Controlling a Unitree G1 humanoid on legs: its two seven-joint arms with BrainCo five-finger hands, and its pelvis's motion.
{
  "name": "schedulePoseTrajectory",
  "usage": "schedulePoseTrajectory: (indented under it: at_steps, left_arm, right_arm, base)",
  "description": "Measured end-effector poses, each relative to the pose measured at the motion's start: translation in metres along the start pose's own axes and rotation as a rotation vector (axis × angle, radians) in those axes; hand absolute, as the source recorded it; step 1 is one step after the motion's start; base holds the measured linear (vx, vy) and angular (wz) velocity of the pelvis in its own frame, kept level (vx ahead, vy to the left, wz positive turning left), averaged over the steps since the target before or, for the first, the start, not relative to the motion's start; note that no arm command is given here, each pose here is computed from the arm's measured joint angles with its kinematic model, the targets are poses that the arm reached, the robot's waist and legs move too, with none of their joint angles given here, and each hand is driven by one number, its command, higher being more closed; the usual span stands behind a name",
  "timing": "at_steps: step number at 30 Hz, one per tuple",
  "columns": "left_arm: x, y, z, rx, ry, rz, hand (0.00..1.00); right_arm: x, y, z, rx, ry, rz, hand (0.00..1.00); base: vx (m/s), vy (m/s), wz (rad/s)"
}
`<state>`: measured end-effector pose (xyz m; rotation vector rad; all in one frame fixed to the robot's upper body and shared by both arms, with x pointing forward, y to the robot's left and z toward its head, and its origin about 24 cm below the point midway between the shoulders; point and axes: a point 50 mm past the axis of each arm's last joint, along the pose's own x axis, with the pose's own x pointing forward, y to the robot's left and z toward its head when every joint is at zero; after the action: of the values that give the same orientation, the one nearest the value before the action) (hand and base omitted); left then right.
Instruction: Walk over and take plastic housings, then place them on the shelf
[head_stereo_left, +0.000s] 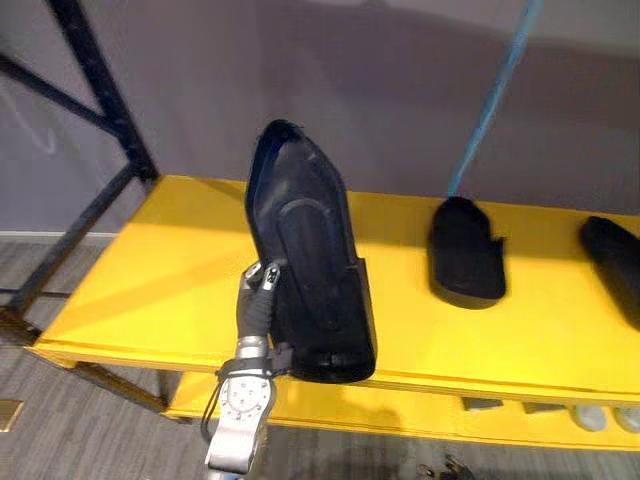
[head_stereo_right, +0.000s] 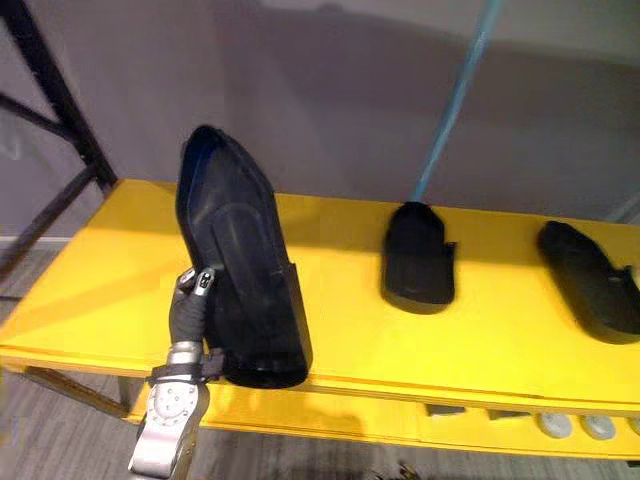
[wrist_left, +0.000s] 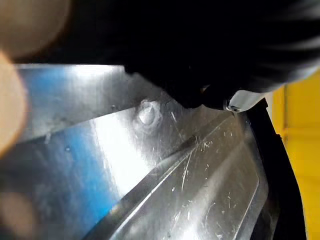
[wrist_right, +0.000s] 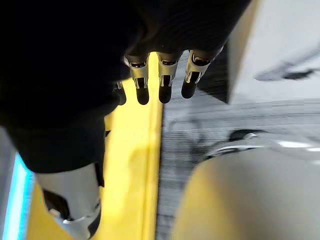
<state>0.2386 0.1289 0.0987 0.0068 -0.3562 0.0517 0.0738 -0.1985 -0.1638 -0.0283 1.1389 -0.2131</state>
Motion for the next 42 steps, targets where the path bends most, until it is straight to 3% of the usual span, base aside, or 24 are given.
schedulePoseTrajectory:
  at_steps: [7, 12, 19, 25, 33, 42]
  left_arm:
    - [0.001, 0.009, -0.014, 0.069, 0.048, -0.007, 1.0]
    - [-0.006, -0.009, -0.024, 0.046, 0.105, -0.043, 1.0]
    - [-0.005, -0.006, -0.028, 0.075, 0.132, -0.055, 1.0]
    - [0.0, 0.011, -0.038, 0.177, 0.173, -0.027, 1.0]
    - [0.042, 0.052, -0.052, 0.389, 0.232, 0.097, 1.0]
    - [0.079, 0.071, -0.05, 0.489, 0.258, 0.144, 1.0]
  right_arm:
    - [0.006, 0.011, 0.03, -0.025, -0.072, 0.037, 0.0]
    - [0.006, 0.014, 0.039, -0.016, -0.113, 0.045, 0.0]
    - [0.005, -0.005, 0.033, -0.019, -0.104, -0.003, 0.0]
    - [0.004, -0.008, 0.021, -0.016, -0.066, -0.012, 0.0]
    - [0.003, -0.01, 0.016, -0.019, -0.053, -0.015, 0.0]
    - [-0.002, -0.019, -0.003, -0.044, -0.004, -0.027, 0.0]
  base:
    - [0.0, 0.417, -0.22]
    - [-0.1, 0.011, -0.03]
    - [0.01, -0.133, 0.15]
    - [0.08, -0.004, -0.15]
    - [-0.03, 0.019, -0.24]
    - [-0.16, 0.016, -0.17]
